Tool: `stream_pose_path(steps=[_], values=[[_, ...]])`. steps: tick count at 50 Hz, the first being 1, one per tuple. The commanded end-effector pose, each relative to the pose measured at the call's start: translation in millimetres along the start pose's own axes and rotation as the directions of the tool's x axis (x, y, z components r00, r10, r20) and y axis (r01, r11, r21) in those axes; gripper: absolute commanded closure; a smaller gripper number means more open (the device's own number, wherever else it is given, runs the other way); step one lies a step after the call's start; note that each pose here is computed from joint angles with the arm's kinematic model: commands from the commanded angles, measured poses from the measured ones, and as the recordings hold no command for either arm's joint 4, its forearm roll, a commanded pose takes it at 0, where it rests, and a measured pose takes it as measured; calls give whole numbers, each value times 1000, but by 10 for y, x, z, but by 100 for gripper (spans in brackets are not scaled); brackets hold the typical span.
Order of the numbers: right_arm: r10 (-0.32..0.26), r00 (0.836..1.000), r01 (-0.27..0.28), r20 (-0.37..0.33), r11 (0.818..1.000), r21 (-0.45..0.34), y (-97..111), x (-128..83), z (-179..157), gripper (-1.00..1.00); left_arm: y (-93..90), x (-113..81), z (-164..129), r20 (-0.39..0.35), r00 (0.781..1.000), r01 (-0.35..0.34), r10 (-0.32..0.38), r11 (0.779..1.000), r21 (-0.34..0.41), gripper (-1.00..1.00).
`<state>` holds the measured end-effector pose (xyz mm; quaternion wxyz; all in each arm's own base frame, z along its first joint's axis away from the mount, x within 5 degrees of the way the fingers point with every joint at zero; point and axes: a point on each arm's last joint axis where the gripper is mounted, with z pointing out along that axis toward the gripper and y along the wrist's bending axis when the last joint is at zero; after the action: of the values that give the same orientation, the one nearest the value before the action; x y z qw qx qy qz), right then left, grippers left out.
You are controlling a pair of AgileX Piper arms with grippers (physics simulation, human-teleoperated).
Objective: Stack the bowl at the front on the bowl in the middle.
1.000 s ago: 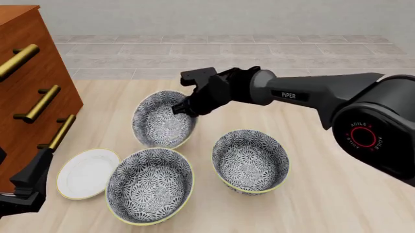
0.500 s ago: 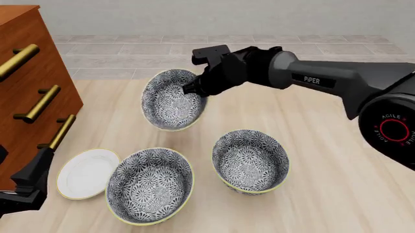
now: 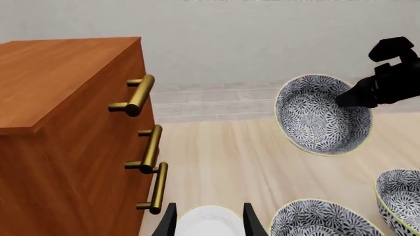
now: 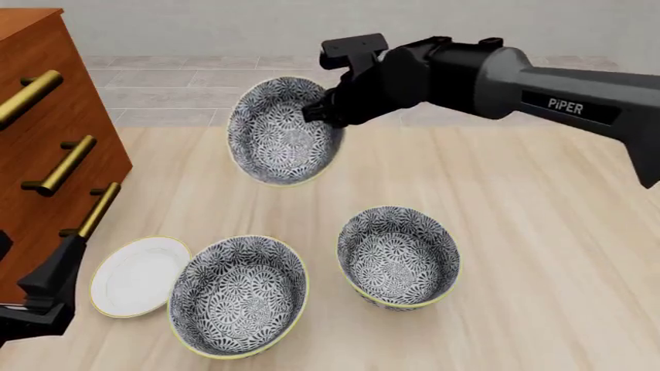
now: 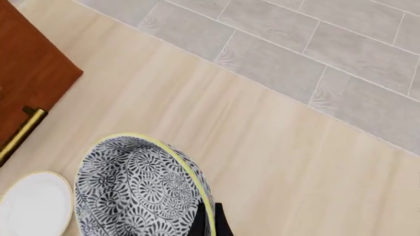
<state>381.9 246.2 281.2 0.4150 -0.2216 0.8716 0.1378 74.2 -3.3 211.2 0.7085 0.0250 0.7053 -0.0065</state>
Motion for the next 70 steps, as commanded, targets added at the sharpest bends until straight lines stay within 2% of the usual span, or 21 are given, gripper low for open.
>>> stream_pose_path(steps=[1, 10, 23, 31, 70], values=[[7, 999, -6, 42, 1000, -26, 107, -26, -330, 100, -1, -1, -12, 4, 1000, 2, -2, 1000, 2, -100], [18, 998, -15, 59, 999, -43, 169, 36, -543, 100, -2, 3, -1, -3, 1000, 8, -8, 1000, 3, -100], [41, 994, -31, 103, 995, -94, 326, 122, -1122, 100, -4, 6, 26, -11, 1000, 9, -8, 1000, 6, -100], [53, 991, -42, 123, 995, -88, 257, 208, -1365, 100, -5, 7, 41, -14, 1000, 12, -11, 1000, 6, -100], [115, 982, -113, 149, 993, -22, -80, 618, -1638, 100, -3, 12, 89, -25, 1000, 3, -3, 1000, 4, -100]])
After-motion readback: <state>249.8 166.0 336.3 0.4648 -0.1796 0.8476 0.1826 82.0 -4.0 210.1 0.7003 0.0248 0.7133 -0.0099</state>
